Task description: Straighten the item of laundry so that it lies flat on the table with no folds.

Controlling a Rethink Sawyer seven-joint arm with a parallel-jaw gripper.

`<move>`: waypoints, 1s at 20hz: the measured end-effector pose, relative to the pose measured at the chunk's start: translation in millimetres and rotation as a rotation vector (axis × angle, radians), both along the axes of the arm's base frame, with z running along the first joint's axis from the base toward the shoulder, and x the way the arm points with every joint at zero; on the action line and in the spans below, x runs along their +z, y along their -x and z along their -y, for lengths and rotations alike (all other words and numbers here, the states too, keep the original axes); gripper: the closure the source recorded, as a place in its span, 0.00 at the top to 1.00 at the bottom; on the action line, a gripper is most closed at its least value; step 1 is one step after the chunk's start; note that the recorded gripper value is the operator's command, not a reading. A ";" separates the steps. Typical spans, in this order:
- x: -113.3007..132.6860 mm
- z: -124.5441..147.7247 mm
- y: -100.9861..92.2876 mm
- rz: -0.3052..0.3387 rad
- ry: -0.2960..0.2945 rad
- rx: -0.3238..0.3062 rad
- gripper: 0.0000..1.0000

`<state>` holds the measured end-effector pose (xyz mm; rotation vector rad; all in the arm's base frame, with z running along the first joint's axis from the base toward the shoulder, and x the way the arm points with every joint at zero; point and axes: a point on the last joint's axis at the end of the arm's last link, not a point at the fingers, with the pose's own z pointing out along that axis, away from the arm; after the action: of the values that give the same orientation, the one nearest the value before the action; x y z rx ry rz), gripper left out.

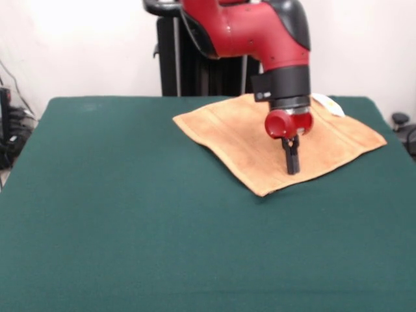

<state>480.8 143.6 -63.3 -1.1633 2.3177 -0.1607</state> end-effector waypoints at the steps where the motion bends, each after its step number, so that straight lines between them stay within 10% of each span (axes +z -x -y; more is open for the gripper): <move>1: 1.3 1.5 -2.6 -0.024 -0.006 0.002 0.00; 20: 9.4 12.1 -16.2 -0.158 -0.050 -0.014 0.00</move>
<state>497.0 131.5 -53.9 -1.1724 2.4521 -0.0157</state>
